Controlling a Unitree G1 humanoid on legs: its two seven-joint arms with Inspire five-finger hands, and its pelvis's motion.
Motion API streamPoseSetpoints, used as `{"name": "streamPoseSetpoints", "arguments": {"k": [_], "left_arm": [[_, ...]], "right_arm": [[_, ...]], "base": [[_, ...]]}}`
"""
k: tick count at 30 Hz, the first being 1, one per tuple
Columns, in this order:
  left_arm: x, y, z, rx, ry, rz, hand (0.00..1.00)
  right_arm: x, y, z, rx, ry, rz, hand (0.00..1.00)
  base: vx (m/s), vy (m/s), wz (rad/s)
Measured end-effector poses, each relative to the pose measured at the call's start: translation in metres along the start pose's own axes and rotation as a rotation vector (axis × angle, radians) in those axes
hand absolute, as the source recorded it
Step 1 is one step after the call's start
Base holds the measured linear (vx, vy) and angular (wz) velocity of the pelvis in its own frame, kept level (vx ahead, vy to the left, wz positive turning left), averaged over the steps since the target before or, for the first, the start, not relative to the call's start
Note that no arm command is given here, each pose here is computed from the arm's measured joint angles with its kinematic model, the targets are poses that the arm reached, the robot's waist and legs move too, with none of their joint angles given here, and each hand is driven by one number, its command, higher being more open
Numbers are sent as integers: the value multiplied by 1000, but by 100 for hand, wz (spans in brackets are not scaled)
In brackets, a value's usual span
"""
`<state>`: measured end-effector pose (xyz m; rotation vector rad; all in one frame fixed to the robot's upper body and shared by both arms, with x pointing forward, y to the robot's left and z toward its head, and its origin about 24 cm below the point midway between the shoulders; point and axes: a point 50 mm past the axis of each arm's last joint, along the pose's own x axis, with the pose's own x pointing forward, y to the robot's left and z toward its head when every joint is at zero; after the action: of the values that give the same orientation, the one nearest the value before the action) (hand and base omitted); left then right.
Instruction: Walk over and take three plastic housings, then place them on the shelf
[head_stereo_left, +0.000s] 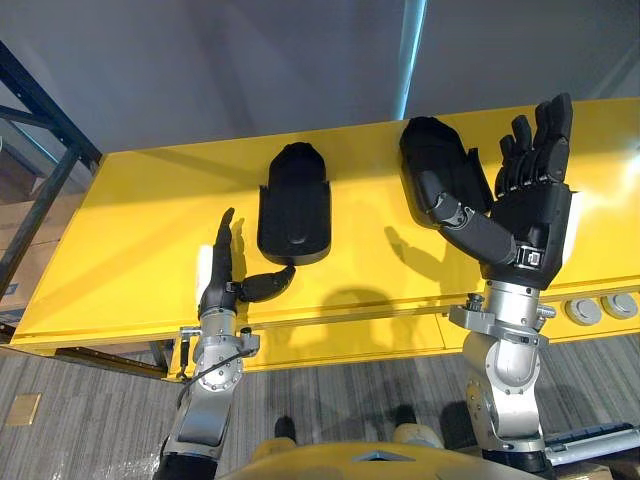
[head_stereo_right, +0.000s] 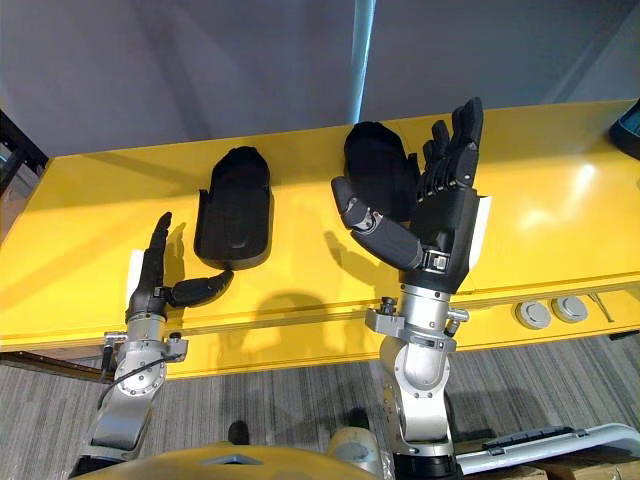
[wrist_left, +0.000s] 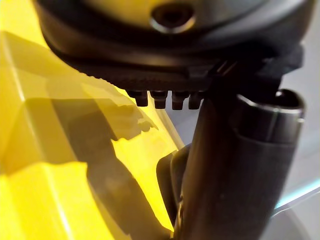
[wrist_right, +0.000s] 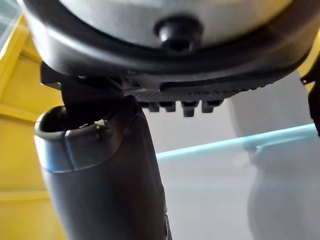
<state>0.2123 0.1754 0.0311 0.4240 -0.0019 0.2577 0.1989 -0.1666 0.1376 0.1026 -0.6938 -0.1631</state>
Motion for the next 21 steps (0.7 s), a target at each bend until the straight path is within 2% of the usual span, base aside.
{"name": "streamPoseSetpoints", "arguments": {"k": [21], "left_arm": [[5, -1, -5, -7, 37, 23, 100]], "right_arm": [[-2, 1, -1, 12, 13, 3, 100]], "base": [[0, 0, 0]]}}
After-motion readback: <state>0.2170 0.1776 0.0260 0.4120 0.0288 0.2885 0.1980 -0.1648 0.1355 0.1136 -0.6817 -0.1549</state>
